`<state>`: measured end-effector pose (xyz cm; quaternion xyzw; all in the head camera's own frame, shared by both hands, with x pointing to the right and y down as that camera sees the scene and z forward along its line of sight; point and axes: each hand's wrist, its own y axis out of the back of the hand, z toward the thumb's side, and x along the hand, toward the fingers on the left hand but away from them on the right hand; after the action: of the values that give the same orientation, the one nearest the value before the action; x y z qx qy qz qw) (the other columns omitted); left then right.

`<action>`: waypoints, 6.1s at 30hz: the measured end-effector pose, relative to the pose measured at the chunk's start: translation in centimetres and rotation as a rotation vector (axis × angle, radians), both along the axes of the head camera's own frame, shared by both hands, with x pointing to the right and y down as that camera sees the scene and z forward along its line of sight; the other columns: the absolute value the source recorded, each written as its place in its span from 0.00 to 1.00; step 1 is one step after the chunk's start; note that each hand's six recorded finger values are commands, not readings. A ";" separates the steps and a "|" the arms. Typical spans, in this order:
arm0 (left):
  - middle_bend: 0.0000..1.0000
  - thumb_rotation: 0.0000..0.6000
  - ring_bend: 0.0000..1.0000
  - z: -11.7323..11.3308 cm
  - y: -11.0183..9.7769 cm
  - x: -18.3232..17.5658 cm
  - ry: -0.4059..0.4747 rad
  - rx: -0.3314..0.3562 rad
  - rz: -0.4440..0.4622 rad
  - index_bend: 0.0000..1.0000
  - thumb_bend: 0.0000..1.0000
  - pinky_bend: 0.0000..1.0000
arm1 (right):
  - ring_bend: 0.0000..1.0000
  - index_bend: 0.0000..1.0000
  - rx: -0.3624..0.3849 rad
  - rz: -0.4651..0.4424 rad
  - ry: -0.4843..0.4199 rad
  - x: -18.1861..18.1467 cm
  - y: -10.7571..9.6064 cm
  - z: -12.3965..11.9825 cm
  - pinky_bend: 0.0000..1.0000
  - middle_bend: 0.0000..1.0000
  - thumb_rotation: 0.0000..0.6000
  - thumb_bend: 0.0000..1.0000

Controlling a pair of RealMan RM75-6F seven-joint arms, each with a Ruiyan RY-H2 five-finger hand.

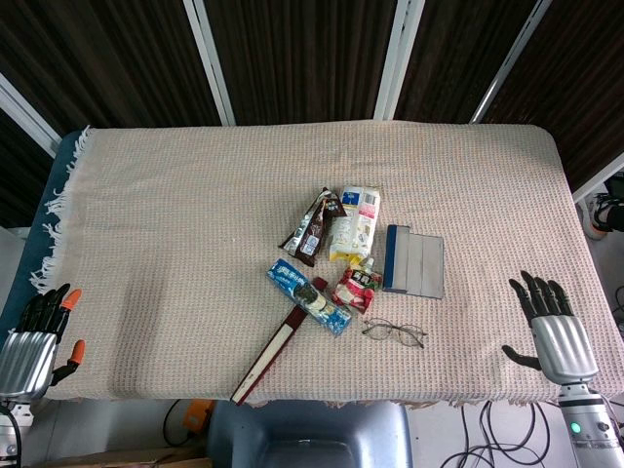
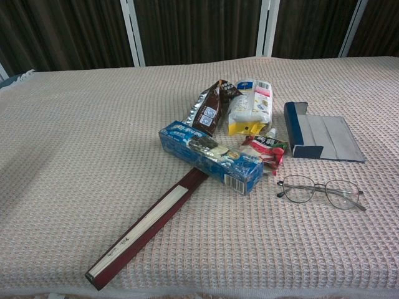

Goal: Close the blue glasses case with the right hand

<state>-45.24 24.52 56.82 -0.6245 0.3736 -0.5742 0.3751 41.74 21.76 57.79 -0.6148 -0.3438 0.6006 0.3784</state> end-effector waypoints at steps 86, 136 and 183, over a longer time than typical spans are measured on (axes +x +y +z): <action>0.00 1.00 0.00 -1.0 0.2 -0.1 0.088 -0.018 0.038 0.00 0.43 0.07 | 0.00 0.74 -0.165 -0.359 0.070 -17.5 -2.3 10.6 0.00 0.08 1.00 0.56; 0.00 1.00 0.00 2.2 -0.9 1.2 -0.028 -0.061 0.024 0.00 0.43 0.07 | 0.00 0.76 0.074 -1.104 0.507 -15.1 -14.9 14.4 0.00 0.10 1.00 0.56; 0.00 1.00 0.00 2.0 -0.5 1.6 -0.027 -0.061 0.036 0.00 0.43 0.07 | 0.00 0.57 0.121 -0.907 0.311 -8.7 -12.3 12.9 0.00 0.08 1.00 0.21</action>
<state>-43.67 24.01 58.78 -0.6345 0.3394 -0.5869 0.3711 32.99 9.48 70.69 -0.5824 -0.0149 0.4387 0.6842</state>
